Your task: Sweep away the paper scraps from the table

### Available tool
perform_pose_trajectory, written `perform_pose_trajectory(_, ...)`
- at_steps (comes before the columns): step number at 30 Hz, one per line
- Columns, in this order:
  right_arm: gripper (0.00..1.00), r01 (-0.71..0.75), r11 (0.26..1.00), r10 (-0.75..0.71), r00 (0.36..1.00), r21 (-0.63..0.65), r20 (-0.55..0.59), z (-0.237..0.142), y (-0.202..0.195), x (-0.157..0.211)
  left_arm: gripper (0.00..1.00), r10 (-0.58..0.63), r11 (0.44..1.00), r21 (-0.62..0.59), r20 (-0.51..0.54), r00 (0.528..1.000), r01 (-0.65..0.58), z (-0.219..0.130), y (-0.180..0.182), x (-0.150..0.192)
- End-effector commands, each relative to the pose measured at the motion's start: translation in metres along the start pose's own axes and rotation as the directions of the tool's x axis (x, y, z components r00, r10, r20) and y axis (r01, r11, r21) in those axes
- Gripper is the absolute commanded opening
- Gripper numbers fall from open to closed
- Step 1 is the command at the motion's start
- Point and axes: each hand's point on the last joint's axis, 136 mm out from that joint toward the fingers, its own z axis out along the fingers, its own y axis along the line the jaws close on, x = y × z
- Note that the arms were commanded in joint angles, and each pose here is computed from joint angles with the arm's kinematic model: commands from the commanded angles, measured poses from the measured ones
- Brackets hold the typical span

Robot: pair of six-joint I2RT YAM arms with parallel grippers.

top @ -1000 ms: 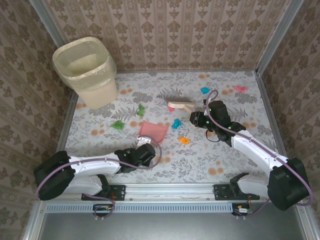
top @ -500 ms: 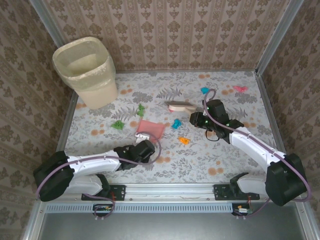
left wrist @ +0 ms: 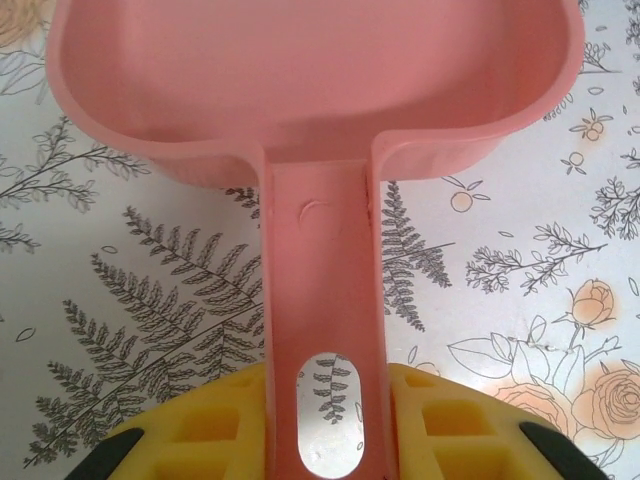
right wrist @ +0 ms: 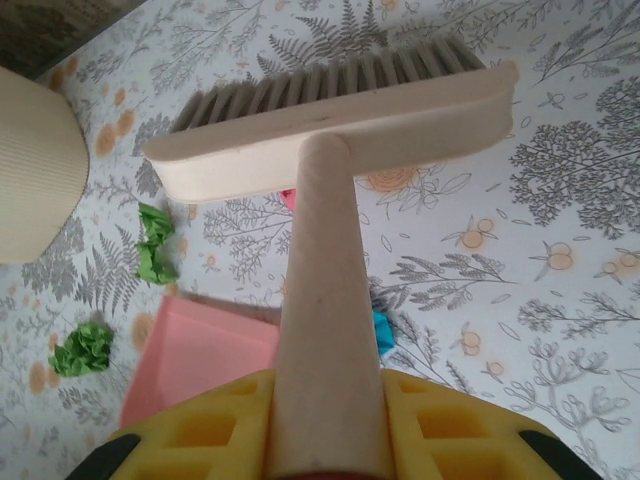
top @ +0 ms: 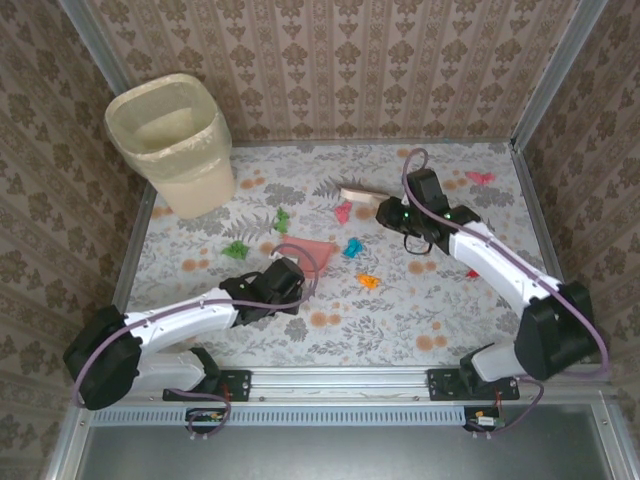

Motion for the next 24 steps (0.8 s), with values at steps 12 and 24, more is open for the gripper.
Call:
perform_pose_trajectory(12,0.0,-0.164,0.984,0.148,0.969,-0.067,-0.197,0.053,0.024,0.006,0.0,0.122,0.992,-0.004,-0.143,0.982,-0.123,0.023,-0.002,-0.003)
perform_pose_trajectory(24,0.0,-0.214,0.969,0.161,0.922,-0.12,-0.352,0.037,0.033,0.064,0.0,0.089,0.996,0.018,-0.113,0.99,-0.088,0.031,0.006,0.0)
